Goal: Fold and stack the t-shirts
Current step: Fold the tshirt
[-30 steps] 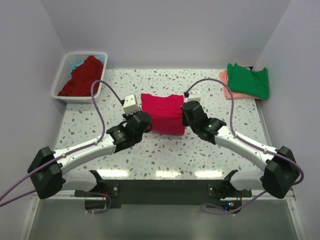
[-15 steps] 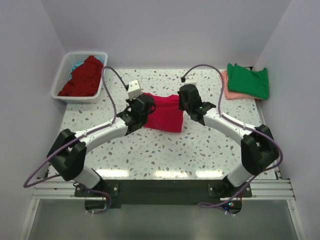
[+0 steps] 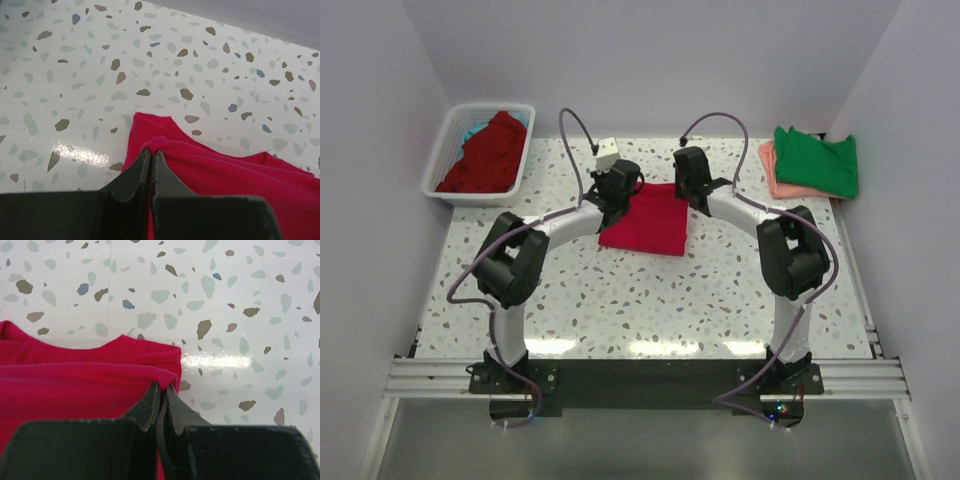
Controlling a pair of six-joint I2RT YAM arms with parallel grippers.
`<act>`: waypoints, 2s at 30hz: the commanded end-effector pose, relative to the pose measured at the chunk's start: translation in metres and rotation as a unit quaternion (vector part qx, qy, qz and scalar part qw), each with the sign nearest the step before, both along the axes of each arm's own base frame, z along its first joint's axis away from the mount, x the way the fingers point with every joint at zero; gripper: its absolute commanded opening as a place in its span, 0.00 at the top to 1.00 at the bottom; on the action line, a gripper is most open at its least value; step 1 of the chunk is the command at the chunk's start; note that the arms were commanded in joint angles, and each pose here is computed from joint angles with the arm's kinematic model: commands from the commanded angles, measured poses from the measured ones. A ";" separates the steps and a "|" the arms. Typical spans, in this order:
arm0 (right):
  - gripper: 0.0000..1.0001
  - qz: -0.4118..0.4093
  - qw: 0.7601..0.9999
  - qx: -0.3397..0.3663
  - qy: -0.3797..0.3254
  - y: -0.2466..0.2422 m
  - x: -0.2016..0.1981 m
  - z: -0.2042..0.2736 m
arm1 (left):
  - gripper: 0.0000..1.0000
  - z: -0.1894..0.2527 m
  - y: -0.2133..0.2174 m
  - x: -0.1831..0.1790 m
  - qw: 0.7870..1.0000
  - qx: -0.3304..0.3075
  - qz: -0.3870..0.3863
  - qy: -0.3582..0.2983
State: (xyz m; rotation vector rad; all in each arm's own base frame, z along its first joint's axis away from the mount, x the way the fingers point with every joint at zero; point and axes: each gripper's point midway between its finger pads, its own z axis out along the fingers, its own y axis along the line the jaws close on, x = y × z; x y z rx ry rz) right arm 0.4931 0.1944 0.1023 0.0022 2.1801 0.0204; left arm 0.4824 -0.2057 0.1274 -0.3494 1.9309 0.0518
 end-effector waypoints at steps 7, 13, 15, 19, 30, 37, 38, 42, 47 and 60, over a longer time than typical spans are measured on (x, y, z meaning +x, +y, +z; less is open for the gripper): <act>1.00 -0.020 1.000 -0.003 -0.019 -0.008 0.050 -0.001 | 0.94 -0.004 0.002 0.056 1.000 0.007 0.004 -0.013; 0.71 -0.035 0.999 -0.002 -0.038 -0.016 0.060 0.017 | 0.49 0.009 0.028 0.054 0.998 0.007 0.041 -0.039; 0.68 -0.040 0.998 0.001 -0.045 -0.020 0.061 0.027 | 0.46 0.013 0.037 0.047 0.997 0.010 0.060 -0.049; 0.67 -0.045 0.997 0.009 -0.060 -0.024 0.059 0.046 | 0.45 0.041 0.047 0.034 0.994 -0.011 0.067 -0.081; 0.68 0.002 0.997 0.071 -0.006 -0.007 0.015 0.031 | 0.53 0.012 -0.010 -0.004 0.991 -0.098 -0.093 0.027; 0.70 0.048 0.994 0.091 0.025 0.011 -0.001 0.015 | 0.79 -0.017 -0.024 -0.014 0.983 -0.124 -0.119 0.066; 0.70 0.052 0.994 0.092 0.027 0.013 -0.001 0.012 | 0.82 -0.020 -0.025 -0.014 0.982 -0.127 -0.121 0.070; 0.71 0.057 0.994 0.091 0.034 0.017 0.002 0.006 | 0.96 -0.038 -0.029 -0.011 0.981 -0.128 -0.124 0.079; 0.73 0.059 0.993 0.094 0.045 0.021 0.004 -0.007 | 1.00 -0.053 -0.029 -0.001 0.983 -0.111 -0.115 0.086; 0.76 0.051 0.993 0.079 0.065 0.028 0.030 -0.035 | 1.00 -0.080 0.013 -0.016 0.990 -0.065 -0.016 0.121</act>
